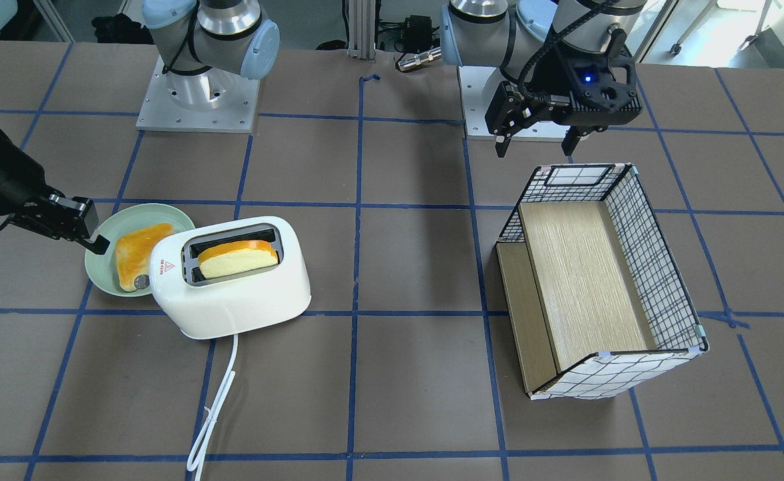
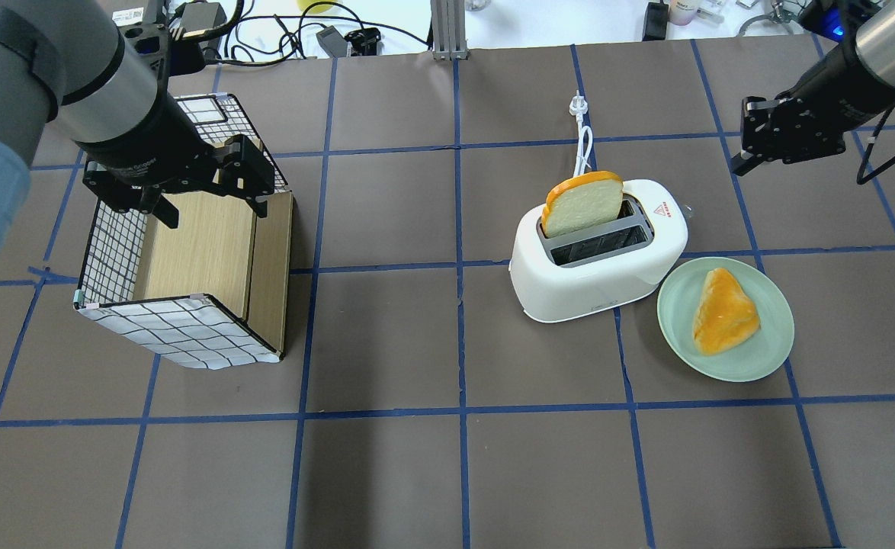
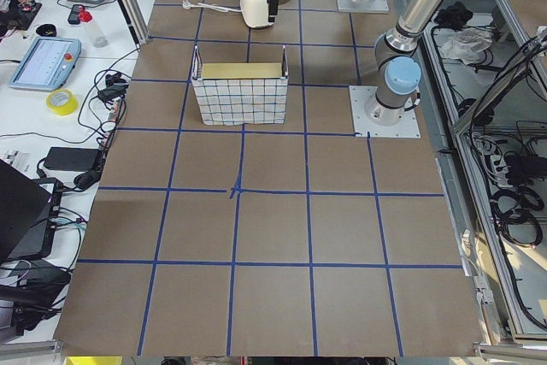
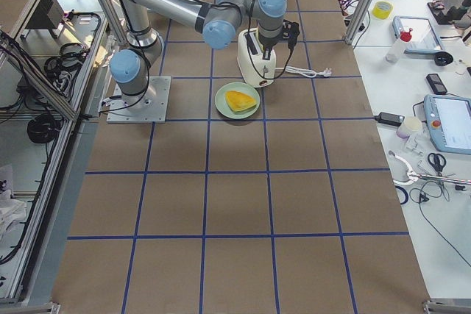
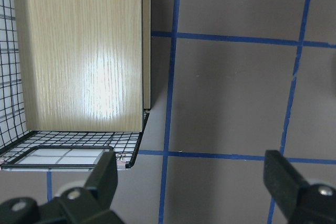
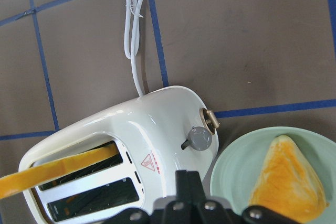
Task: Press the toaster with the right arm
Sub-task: 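Move the right gripper toward the lever at the toaster's far end, then press the toaster lever down with the right gripper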
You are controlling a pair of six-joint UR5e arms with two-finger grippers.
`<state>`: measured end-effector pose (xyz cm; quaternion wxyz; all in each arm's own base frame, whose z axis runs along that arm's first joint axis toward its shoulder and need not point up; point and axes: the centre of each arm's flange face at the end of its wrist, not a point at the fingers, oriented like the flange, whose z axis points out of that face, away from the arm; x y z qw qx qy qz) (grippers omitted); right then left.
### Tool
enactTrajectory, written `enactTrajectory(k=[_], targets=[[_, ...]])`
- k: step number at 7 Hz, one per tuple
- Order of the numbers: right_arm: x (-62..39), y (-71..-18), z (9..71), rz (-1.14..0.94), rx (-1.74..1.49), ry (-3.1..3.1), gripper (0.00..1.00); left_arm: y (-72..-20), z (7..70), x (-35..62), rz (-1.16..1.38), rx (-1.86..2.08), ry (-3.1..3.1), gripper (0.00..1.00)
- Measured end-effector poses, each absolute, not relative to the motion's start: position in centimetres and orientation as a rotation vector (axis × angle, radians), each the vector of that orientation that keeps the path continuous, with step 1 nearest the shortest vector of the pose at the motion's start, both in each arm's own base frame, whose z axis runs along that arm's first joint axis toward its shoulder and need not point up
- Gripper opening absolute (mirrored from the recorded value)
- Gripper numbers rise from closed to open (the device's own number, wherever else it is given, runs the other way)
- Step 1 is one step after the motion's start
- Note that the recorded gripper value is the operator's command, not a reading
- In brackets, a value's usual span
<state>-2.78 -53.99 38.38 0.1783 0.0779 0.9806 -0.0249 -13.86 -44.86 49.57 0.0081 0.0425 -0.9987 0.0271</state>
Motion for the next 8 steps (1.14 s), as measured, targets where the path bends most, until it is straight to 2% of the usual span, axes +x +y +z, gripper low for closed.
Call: enactTrajectory(k=[3, 8], targets=[[-3.7, -53.8, 32.7, -0.101, 0.179, 2.748, 0.00, -44.9, 49.6, -13.9, 0.085, 0.133, -3.121, 1.00], [-3.6, -54.1, 29.6, -0.120, 0.168, 2.694, 0.00, -44.9, 49.5, -13.9, 0.084, 0.133, -3.121, 1.00]])
